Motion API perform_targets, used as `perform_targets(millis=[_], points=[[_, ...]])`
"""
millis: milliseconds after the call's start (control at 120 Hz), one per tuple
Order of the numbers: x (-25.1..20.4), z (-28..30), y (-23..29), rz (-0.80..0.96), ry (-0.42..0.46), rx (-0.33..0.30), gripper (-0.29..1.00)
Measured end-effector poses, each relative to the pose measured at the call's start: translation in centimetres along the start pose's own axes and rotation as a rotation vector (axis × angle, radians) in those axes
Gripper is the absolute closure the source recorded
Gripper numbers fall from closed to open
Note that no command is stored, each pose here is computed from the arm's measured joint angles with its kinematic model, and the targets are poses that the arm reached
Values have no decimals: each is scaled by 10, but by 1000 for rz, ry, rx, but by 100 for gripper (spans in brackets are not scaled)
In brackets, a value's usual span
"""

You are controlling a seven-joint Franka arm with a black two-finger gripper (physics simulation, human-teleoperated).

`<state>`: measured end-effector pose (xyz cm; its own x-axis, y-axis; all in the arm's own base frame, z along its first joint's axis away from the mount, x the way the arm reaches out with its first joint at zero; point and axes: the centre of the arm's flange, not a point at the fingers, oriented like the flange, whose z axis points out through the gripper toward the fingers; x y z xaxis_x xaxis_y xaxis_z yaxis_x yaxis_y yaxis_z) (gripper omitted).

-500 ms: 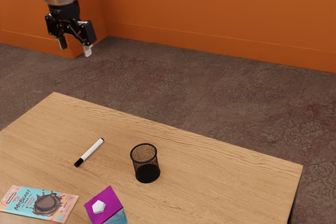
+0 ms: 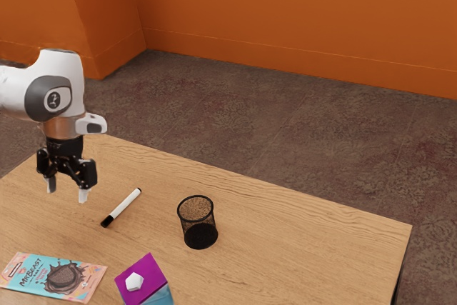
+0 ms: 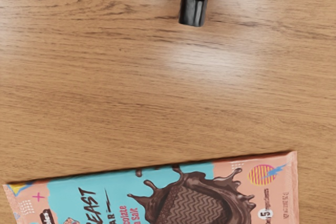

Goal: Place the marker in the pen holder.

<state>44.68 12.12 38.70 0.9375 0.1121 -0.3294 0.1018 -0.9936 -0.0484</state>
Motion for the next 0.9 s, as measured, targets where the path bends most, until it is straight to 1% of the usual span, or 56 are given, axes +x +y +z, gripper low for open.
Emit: perform_targets(millis=[58, 108, 167, 267, 350, 467, 600, 717, 800, 900], points=[[8, 39, -6, -12, -5, 2, 0], [14, 53, -8, -14, 19, 5, 0], [27, 61, -9, -15, 56, 17, 0], [55, 59, -12, -4, 124, 46, 0], [83, 72, 3, 37, 140, 62, 1], [104, 89, 14, 70, 172, 38, 1], [103, 102, 17, 72, 192, -11, 1], [99, 108, 17, 80, 200, -32, 3], [96, 112, 17, 89, 201, -39, 9], [93, 113, 16, 102, 204, -42, 21]])
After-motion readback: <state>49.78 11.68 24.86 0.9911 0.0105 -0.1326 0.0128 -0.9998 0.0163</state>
